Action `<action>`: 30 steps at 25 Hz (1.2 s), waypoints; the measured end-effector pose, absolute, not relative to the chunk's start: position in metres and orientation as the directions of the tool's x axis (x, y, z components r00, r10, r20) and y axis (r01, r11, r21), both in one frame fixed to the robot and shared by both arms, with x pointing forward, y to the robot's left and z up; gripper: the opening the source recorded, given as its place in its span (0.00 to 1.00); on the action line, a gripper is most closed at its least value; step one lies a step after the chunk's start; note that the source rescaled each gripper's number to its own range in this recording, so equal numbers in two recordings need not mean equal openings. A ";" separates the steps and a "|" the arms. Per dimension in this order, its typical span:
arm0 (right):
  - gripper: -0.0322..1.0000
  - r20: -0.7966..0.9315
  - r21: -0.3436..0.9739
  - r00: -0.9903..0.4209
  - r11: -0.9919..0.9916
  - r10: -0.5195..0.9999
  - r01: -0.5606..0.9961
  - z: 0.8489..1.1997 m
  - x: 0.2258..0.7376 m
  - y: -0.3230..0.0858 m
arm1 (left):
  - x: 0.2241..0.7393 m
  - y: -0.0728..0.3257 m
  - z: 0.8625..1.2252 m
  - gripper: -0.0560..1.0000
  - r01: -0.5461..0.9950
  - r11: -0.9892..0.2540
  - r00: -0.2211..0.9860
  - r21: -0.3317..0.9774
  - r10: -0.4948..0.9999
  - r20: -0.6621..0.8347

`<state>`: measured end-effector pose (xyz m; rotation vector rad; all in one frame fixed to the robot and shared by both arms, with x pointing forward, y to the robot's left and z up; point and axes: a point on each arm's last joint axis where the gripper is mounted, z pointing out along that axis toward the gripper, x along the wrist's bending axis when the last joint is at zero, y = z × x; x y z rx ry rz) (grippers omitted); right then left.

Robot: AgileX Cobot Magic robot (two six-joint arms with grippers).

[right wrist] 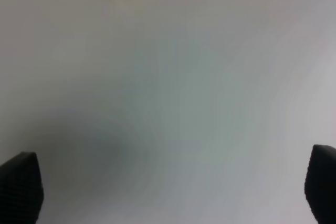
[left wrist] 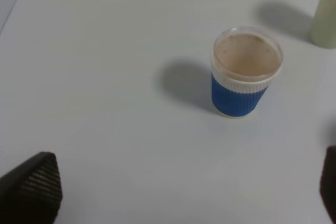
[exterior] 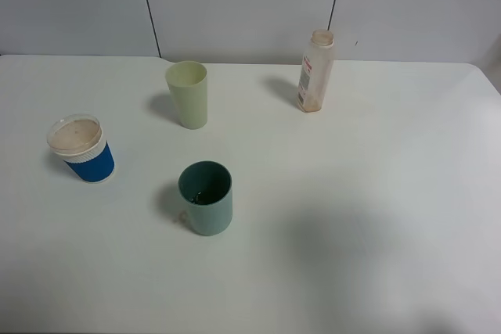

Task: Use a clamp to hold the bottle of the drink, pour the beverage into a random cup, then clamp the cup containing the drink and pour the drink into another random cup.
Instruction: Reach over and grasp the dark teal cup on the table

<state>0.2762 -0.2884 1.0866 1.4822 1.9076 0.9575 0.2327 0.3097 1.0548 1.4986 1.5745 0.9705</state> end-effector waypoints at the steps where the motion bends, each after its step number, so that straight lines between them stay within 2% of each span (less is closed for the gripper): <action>1: 1.00 0.016 0.800 -0.255 0.140 0.967 0.583 1.084 0.272 -0.289 | 0.233 0.310 1.055 1.00 0.437 0.030 -0.041 0.899 0.999 -0.014; 9: 1.00 0.044 0.821 -0.268 0.118 0.962 0.559 1.052 0.251 -0.292 | 0.233 0.310 1.055 1.00 0.437 0.030 -0.041 0.899 0.999 -0.014; 23: 1.00 0.050 0.887 -0.245 0.069 0.968 0.456 1.052 0.233 -0.299 | 0.233 0.310 1.055 1.00 0.437 0.030 -0.041 0.899 0.999 -0.014; 30: 1.00 0.051 0.888 -0.246 0.068 0.968 0.454 1.052 0.233 -0.299 | 0.233 0.310 1.055 1.00 0.437 0.030 -0.041 0.899 0.999 -0.014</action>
